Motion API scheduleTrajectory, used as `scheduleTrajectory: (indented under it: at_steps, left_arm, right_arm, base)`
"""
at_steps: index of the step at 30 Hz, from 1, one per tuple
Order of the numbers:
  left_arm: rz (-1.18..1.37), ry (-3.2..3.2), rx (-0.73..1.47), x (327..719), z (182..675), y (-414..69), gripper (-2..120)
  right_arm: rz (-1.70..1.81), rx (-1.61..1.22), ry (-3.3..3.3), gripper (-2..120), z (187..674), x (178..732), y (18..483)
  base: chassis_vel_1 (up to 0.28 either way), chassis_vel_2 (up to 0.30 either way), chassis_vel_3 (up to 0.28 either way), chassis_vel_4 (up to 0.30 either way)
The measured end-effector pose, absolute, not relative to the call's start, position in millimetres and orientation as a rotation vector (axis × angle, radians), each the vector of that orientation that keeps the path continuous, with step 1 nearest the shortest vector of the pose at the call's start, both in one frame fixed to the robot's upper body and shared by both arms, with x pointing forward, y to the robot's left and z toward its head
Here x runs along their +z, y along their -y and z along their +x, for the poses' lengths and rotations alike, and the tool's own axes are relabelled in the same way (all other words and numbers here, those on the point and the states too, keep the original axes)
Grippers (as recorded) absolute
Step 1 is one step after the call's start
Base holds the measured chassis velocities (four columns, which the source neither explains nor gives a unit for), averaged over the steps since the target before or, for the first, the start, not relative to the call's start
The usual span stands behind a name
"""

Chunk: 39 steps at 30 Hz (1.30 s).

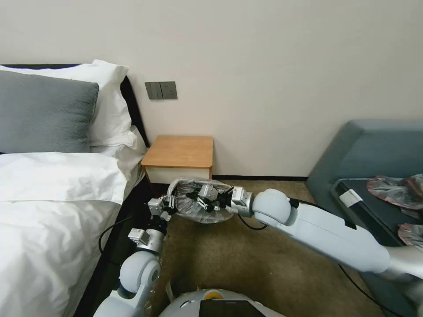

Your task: Pick up the garbage bag from the table and place it over the trash can.

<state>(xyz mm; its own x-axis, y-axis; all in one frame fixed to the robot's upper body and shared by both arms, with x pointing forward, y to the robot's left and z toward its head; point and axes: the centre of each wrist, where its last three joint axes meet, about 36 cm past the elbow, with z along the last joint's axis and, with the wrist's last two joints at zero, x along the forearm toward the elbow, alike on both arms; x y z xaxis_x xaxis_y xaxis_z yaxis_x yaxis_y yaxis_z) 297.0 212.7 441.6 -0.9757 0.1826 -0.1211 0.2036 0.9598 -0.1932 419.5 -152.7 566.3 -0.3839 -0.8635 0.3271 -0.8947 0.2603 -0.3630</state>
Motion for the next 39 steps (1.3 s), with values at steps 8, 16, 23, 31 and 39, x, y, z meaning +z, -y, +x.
scheduleTrajectory:
  at_steps: [8,16,23,31,39]
  left_arm:
    - [0.293,-3.003,-0.371,446.1,294.5,-213.3,8]
    - [0.325,-2.98,-0.388,449.3,294.6,-211.6,8]
    - [0.376,-2.947,-0.325,449.6,294.5,-210.6,8]
    - [0.415,-2.924,-0.276,452.1,291.9,-206.7,8]
    - [0.426,-2.906,-0.257,456.6,289.2,-204.4,8]
  right_arm:
    - [1.626,0.763,2.437,0,427.6,553.6,155.5]
    - [1.52,0.813,2.411,0,425.8,548.1,149.7]
    - [1.424,0.908,2.4,0,425.2,549.7,142.2]
    - [1.295,1.008,2.389,0,417.7,550.5,124.9]
    - [1.213,1.077,2.391,0,417.0,544.9,106.4]
  base:
    - [0.0,0.0,0.0,0.0]
    - [0.0,0.0,0.0,0.0]
    - [0.0,0.0,0.0,0.0]
    - [0.0,0.0,0.0,0.0]
    - [0.0,0.0,0.0,0.0]
